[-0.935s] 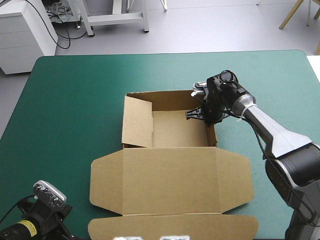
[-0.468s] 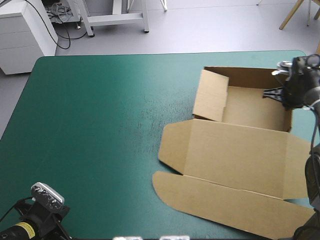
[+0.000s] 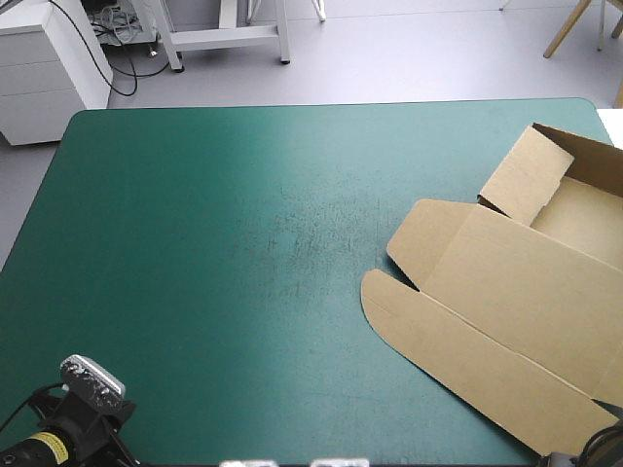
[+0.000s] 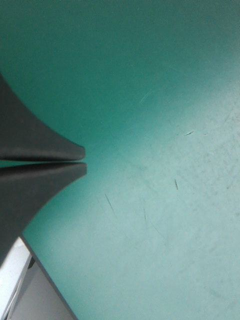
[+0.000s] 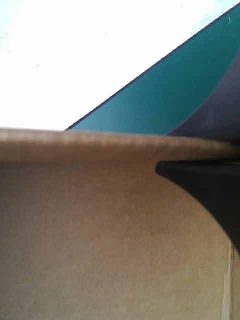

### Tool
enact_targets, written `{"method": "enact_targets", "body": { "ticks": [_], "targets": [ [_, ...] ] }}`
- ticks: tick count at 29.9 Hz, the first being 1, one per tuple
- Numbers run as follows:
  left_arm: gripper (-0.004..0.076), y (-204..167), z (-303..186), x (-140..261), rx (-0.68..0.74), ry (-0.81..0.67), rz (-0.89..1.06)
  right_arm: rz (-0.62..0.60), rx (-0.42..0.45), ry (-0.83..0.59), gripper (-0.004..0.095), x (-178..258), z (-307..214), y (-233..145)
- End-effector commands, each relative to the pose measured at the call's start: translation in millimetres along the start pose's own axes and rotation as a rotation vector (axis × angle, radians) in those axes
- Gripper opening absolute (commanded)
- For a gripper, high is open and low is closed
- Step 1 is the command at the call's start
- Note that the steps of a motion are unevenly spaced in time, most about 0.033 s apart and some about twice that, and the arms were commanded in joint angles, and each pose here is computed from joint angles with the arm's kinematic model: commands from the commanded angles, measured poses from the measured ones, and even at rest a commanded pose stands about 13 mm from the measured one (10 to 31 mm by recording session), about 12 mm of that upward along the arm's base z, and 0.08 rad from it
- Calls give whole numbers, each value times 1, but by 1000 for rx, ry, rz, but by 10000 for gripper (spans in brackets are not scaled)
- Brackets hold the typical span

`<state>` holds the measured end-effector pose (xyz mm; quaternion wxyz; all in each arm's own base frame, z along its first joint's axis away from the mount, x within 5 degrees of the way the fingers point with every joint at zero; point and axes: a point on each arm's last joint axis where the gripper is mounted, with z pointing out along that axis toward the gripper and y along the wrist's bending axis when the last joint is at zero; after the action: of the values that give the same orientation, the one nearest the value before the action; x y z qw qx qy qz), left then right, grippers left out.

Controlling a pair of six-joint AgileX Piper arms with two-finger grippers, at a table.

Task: Fold the box

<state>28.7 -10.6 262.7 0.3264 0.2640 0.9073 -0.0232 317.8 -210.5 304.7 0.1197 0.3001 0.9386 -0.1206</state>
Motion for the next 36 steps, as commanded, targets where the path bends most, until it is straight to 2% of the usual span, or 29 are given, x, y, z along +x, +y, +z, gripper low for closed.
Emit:
{"method": "enact_targets", "body": {
  "ticks": [1,3,5,7,8,20,25,31,34,36],
  "targets": [
    [-10,1,-4,-9,-4,-55,-2,-40,19,-57,56,-2,-19,-9],
    [-10,1,-4,-9,-4,-55,-2,-53,-7,-43,151,-1,-15,-6],
    [-10,2,-4,-9,-10,-54,1,-65,-29,-38,311,-1,-14,-4],
    [-10,1,-4,-9,-4,-55,-2,-90,-27,-43,410,-1,-14,-4],
    [-10,1,-4,-9,-4,-55,-2,-107,-18,-46,428,-1,-14,-5],
    [-10,3,-4,-9,-20,-51,5,-95,-30,-84,435,3,-33,-7],
    [-10,3,-4,-9,-20,-51,5,-69,-80,-146,435,10,-59,-7],
    [-10,3,-4,-9,-20,-51,5,-31,-190,-252,432,26,-104,-6],
    [-10,3,-4,-9,-20,-51,5,-82,-220,-324,399,38,-129,-7],
    [-10,3,-4,-9,-20,-51,5,-119,-239,-375,342,48,-147,-8]
  ]
}}
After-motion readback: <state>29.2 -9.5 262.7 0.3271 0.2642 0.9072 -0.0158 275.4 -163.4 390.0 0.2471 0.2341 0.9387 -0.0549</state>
